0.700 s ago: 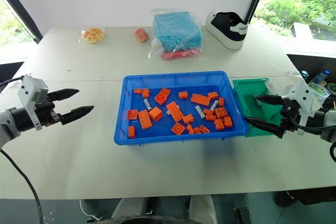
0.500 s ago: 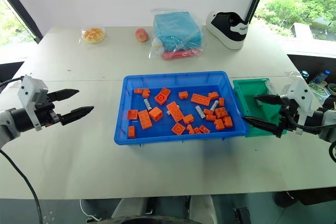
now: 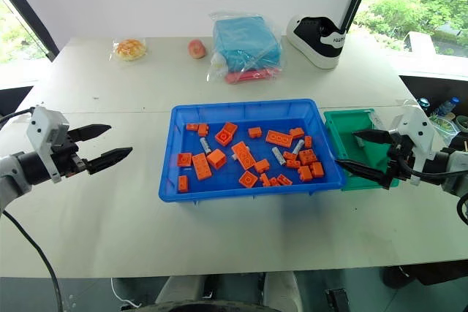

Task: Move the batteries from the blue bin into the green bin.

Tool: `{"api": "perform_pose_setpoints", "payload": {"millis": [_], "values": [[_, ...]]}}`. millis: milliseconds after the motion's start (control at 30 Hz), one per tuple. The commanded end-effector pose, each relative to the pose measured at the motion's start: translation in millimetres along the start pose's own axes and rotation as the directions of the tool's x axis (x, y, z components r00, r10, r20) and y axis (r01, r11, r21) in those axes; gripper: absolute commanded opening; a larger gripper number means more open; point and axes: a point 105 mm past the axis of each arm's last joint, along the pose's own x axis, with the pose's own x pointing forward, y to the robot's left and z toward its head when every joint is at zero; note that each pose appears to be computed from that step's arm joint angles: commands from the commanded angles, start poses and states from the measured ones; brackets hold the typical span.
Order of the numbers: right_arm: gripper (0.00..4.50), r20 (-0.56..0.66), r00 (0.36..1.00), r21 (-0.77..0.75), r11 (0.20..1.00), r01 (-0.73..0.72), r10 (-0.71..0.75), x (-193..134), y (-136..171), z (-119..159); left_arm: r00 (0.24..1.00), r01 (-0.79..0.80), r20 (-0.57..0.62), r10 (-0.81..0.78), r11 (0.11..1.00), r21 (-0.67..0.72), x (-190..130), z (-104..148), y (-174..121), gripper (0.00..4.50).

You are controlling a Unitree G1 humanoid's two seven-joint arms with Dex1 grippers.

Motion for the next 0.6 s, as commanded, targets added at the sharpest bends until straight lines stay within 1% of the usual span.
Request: {"api": "perform_pose_setpoints", "payload": {"millis": [33, 100, 167, 267, 367, 433, 500, 533, 600], "values": [[4.48, 0.031, 0.999, -0.061, 0.998, 0.011, -0.010, 3.1, -6.5, 17.3, 0.999, -0.005, 0.042, 0.004, 0.999, 0.035, -1.9, 14.9, -2.7, 4.50], [4.48, 0.040, 0.999, -0.081, 0.996, 0.028, -0.025, 9.2, -11.6, 25.2, 0.999, -0.001, 0.053, -0.001, 0.999, 0.032, -2.3, 17.6, -5.5, 4.50], [4.48, 0.051, 0.998, -0.079, 0.996, 0.030, -0.026, 22.9, -13.0, 40.2, 0.999, 0.015, 0.043, -0.017, 0.999, 0.031, -5.2, 15.9, -11.6, 4.50], [4.48, 0.045, 0.998, -0.092, 0.995, -0.029, 0.033, 46.4, -2.5, 60.6, 0.999, 0.036, 0.019, -0.037, 0.999, 0.030, -9.3, 12.6, -19.3, 4.50], [4.48, 0.115, 0.979, -0.053, 0.985, -0.163, 0.168, 81.0, 24.1, 92.9, 0.998, 0.056, 0.017, -0.056, 0.998, 0.017, -12.1, 13.9, -23.3, 4.50], [4.48, 0.128, 0.965, -0.016, 0.973, -0.230, 0.231, 99.3, 38.0, 106.3, 0.997, 0.068, 0.022, -0.068, 0.998, 0.009, -12.3, 16.2, -24.8, 4.50], [4.48, 0.103, 0.948, -0.075, 0.952, -0.296, 0.303, 121.1, 60.7, 116.1, 0.997, 0.070, 0.017, -0.070, 0.997, 0.029, -11.3, 18.2, -25.2, 4.50], [4.48, 0.093, 0.946, -0.134, 0.946, -0.296, 0.309, 136.8, 71.4, 121.3, 0.998, 0.065, 0.019, -0.066, 0.997, 0.040, -11.0, 20.4, -24.8, 4.50], [4.48, 0.084, 0.947, -0.175, 0.940, -0.294, 0.312, 158.7, 85.1, 128.2, 0.998, 0.061, 0.026, -0.062, 0.997, 0.049, -10.3, 24.3, -24.2, 4.50]]}}
